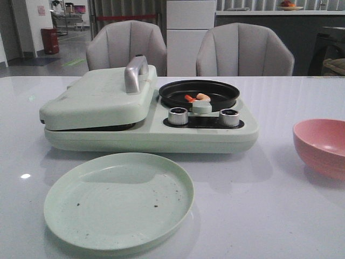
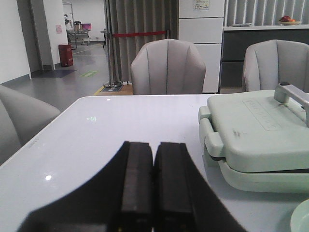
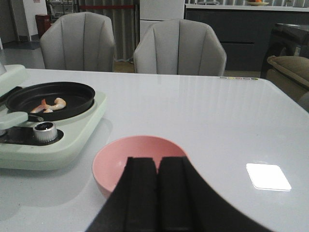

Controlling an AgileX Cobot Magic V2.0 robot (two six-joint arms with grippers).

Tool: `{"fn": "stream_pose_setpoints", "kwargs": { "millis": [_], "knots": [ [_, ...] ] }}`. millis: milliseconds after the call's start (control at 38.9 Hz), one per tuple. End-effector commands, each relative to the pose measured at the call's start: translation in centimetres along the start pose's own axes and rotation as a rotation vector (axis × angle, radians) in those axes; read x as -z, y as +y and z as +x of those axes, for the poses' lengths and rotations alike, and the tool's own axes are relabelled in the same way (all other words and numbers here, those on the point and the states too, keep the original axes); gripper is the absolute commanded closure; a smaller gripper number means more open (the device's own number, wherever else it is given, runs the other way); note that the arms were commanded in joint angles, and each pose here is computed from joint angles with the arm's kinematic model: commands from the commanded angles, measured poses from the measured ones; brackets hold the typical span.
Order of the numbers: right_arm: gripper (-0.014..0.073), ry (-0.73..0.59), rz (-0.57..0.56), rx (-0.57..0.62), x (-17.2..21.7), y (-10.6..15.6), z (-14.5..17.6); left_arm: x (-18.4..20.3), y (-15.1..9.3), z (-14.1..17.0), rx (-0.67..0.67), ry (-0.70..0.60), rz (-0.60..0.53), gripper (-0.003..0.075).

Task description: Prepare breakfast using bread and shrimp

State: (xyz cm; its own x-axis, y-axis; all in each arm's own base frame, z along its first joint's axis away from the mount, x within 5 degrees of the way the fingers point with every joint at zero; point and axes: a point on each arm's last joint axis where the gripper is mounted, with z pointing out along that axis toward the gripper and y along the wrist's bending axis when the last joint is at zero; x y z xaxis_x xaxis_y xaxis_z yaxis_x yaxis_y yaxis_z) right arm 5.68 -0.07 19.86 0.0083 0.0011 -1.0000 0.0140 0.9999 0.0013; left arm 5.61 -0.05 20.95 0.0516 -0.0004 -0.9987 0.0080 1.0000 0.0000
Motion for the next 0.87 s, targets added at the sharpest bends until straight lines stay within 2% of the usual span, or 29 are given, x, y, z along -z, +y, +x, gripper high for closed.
{"fn": "stream_pose_setpoints", "kwargs": {
  "millis": [0, 848],
  "knots": [
    [0.0551, -0.159, 0.007, -0.011, 0.37, -0.06, -1.82, 0.2, -0.02, -0.68, 0.011, -0.105, 0.005, 0.0621],
    [0.0551, -0.158, 0.044, -0.007, 0.36, -0.26, -1.81, 0.2, -0.02, -0.68, 0.011, -0.105, 0.005, 0.0621]
  ]
}}
